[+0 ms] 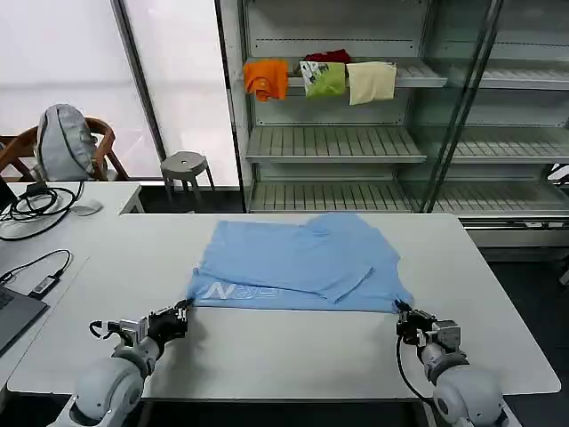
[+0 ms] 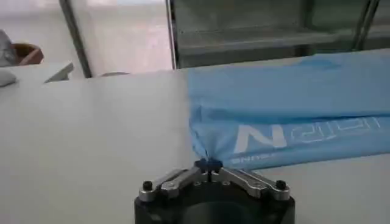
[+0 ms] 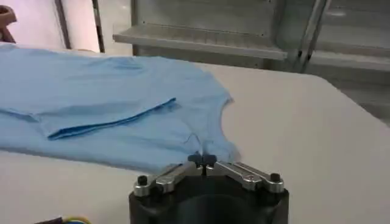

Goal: Fold and organize the clothes.

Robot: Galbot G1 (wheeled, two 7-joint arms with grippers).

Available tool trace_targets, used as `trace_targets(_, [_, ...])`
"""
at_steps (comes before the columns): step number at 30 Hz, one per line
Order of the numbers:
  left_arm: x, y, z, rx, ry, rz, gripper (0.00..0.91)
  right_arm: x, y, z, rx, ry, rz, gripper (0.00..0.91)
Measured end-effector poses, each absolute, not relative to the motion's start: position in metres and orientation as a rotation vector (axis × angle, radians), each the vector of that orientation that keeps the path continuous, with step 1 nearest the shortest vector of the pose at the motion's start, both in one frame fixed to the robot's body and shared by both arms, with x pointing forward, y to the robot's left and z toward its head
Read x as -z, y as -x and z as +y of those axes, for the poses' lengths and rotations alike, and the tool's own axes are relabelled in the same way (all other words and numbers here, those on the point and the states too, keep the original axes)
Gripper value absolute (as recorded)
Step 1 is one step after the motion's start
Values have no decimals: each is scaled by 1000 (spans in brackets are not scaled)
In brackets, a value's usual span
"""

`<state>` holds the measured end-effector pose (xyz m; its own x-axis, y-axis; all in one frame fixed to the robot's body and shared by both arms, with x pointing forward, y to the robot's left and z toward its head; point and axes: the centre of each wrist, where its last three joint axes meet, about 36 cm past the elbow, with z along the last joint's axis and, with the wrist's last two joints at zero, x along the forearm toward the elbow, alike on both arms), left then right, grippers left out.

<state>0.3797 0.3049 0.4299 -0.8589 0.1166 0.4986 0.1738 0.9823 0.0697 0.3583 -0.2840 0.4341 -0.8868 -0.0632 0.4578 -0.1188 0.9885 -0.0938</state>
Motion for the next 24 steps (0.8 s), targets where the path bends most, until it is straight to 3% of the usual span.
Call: trace_targets(24, [-457, -261, 325, 242, 159, -2560, 10, -460, -246, -264, -273, -155, -2660, 0])
